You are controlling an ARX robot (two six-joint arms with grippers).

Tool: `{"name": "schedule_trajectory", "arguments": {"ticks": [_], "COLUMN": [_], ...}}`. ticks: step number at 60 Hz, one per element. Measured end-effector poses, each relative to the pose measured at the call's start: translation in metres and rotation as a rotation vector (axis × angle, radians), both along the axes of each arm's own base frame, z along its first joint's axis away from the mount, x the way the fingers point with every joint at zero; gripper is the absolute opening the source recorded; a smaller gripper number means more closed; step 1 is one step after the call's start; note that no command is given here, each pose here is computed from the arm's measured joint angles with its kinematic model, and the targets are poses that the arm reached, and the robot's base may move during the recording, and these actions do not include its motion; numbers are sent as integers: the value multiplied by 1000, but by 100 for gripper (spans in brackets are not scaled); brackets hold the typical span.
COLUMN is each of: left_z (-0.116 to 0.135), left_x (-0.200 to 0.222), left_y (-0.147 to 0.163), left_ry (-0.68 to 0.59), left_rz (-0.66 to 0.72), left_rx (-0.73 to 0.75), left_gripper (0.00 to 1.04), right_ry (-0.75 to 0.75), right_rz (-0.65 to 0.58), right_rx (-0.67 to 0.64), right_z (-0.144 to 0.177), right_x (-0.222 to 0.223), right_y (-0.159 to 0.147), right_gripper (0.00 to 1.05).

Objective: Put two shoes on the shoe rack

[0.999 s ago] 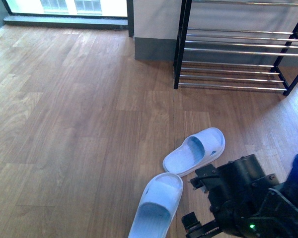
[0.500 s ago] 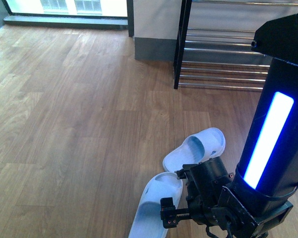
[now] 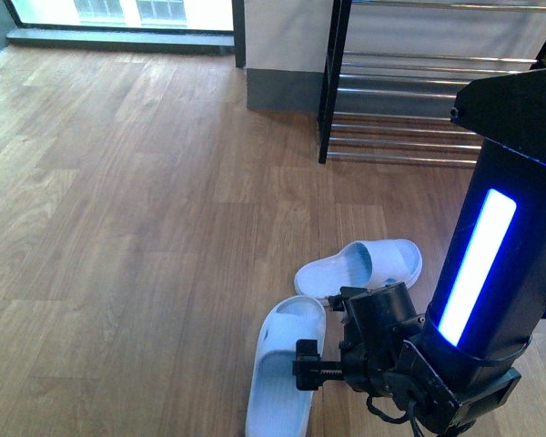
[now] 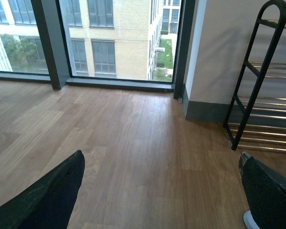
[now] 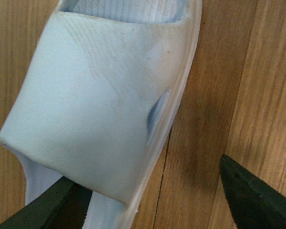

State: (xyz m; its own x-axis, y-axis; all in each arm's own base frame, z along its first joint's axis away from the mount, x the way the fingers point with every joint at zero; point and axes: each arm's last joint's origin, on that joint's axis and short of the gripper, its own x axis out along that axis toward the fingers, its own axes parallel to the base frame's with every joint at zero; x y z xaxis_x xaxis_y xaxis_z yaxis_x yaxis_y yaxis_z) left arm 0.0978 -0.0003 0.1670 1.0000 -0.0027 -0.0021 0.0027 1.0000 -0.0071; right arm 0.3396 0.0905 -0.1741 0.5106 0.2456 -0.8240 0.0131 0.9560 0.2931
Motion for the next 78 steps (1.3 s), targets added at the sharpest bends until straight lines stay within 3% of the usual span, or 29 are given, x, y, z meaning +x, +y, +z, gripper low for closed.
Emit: {"name": "schedule_trajectory", "arguments": {"ticks": [27, 37, 47, 64, 78], "left_z": [0, 0, 0, 0, 0], "left_x": [0, 0, 0, 0, 0], "left_y": [0, 0, 0, 0, 0], "left_ry": [0, 0, 0, 0, 0], "left_rz": [0, 0, 0, 0, 0], "left_rx": [0, 0, 0, 0, 0], "left_gripper": [95, 95, 95, 95, 95], "right_ry": [-34, -54, -137, -267, -393], "right_rz": [-58, -85, -112, -333, -431], "right_rx": [53, 46, -21, -275, -301], "right_z": [2, 22, 88, 178, 251], "right_x": [-7, -24, -48, -64, -75], "right_y": [-15, -31, -63, -129, -165], "right_gripper": [1, 1, 1, 1, 1]}}
